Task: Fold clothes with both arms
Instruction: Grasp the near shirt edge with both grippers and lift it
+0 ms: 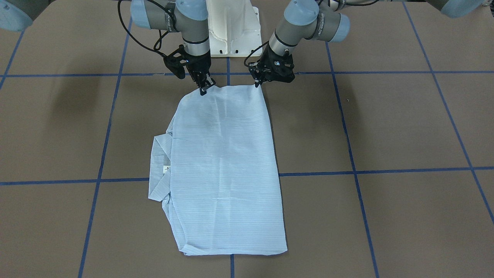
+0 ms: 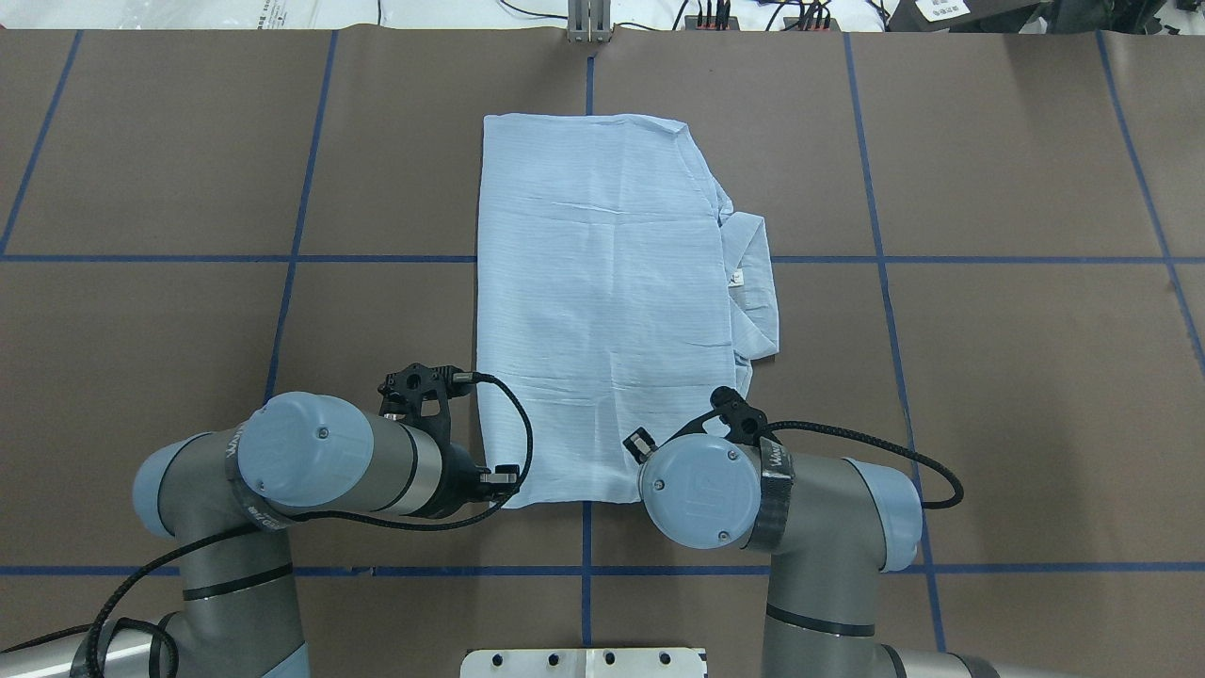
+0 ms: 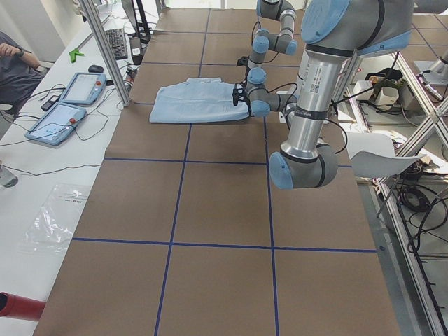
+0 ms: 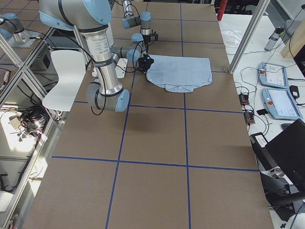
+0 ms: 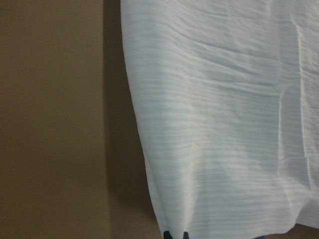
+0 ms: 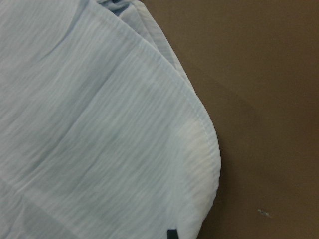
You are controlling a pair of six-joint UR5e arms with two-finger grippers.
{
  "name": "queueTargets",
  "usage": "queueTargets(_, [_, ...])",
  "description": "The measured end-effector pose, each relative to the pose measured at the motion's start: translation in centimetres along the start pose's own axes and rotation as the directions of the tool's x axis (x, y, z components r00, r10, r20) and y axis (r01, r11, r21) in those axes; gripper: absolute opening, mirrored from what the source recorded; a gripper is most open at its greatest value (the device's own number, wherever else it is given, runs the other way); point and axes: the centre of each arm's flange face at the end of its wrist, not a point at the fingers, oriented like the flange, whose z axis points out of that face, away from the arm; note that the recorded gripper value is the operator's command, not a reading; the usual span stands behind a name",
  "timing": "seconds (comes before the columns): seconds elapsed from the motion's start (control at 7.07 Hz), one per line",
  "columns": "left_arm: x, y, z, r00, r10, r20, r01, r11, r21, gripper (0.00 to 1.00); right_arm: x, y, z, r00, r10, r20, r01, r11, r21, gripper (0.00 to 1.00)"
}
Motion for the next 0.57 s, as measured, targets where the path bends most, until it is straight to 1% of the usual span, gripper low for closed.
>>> queueTargets(0.28, [0.4,0.2,-0.8,1.000,0.005,-0.016,-0.005,1.000,-0.005,0.00,0.1,-0.1,-1.1,1.000,-0.005,0.009,0.005,1.000,-0.012,0.00])
queueTargets(0.42, [0.8,0.4,-1.9,0.999,0.009,-0.035,-0.009,1.000,-0.003,0.00,0.3,-0.2,-2.5,1.000,-0.006,0.016,0.006,1.000,-0.021,0.00])
queueTargets(0.57, [1.2,0.6,-3.0,0.998,0.013,-0.056,-0.013,1.000,-0.001,0.00,0.7,0.0,-4.8,1.000,-0.011,0.018,0.011,0.999,-0.030,0.00])
